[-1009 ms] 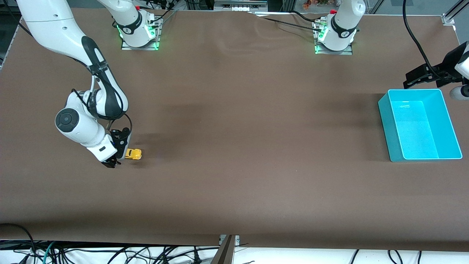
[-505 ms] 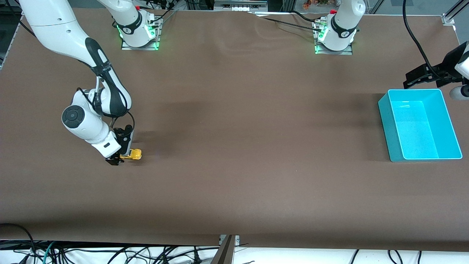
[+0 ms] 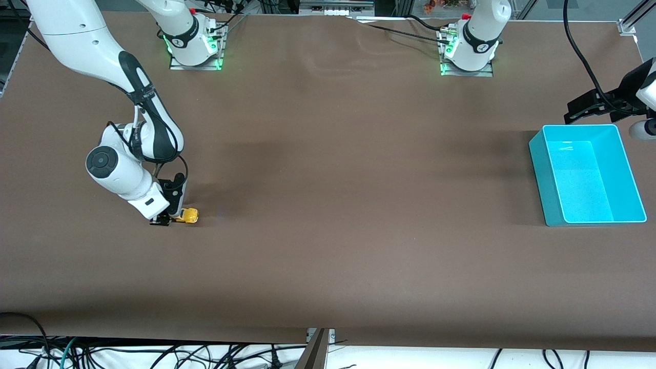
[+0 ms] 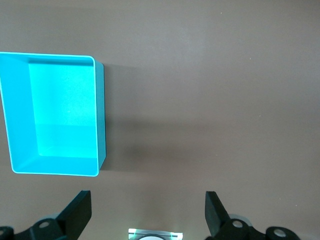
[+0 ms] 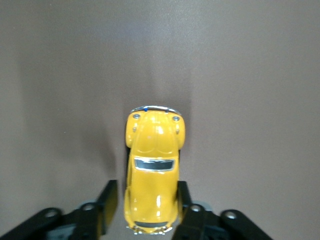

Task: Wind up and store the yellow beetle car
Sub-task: 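Lower the right gripper and grasp the yellow car, then pull the car backward along the table with the right gripper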

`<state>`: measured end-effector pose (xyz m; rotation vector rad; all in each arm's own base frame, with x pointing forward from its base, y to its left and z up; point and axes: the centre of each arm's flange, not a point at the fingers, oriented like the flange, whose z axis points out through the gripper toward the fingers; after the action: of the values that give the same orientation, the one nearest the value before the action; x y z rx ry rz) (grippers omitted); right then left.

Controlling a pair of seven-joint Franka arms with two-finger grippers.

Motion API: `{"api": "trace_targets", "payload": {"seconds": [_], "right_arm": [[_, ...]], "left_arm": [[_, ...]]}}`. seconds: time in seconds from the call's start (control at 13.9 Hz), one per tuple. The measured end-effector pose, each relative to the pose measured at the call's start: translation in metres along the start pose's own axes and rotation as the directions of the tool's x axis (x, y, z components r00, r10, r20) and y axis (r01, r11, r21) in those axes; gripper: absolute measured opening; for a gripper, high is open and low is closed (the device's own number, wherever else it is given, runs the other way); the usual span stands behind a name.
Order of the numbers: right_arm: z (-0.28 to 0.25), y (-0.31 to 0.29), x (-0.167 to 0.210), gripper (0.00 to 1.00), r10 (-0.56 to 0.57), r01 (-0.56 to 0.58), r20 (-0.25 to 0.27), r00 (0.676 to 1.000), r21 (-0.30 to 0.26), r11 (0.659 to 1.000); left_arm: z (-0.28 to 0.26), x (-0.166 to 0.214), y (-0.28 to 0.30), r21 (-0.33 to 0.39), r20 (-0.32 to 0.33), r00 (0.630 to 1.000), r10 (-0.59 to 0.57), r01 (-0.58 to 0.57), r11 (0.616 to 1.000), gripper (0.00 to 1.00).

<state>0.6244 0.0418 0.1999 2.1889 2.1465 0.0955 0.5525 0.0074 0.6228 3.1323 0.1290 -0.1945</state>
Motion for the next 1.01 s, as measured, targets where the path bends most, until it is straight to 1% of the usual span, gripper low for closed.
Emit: {"api": "trace_targets", "payload": {"seconds": [0.07,0.14,0.22,0.72,1.01], "right_arm": [[0.000,0.000,0.000,0.48,0.000,0.000,0.000,1.000,-0.001,1.000],[-0.001,0.000,0.000,0.43,0.000,0.000,0.000,1.000,-0.002,1.000],[-0.002,0.001,0.000,0.43,0.000,0.000,0.000,1.000,-0.003,1.000],[-0.001,0.000,-0.001,0.43,0.000,0.000,0.000,1.000,-0.001,1.000],[-0.001,0.000,-0.010,0.43,-0.015,0.015,0.002,1.000,0.001,1.000]], "left_arm": [[0.000,0.000,0.000,0.000,0.000,1.000,0.000,0.000,1.000,1.00],[0.000,0.000,0.000,0.000,0.000,1.000,0.000,0.000,1.000,1.00],[0.000,0.000,0.000,0.000,0.000,1.000,0.000,0.000,1.000,1.00],[0.000,0.000,0.000,0.000,0.000,1.000,0.000,0.000,1.000,1.00],[0.000,0.000,0.000,0.000,0.000,1.000,0.000,0.000,1.000,1.00]]}}
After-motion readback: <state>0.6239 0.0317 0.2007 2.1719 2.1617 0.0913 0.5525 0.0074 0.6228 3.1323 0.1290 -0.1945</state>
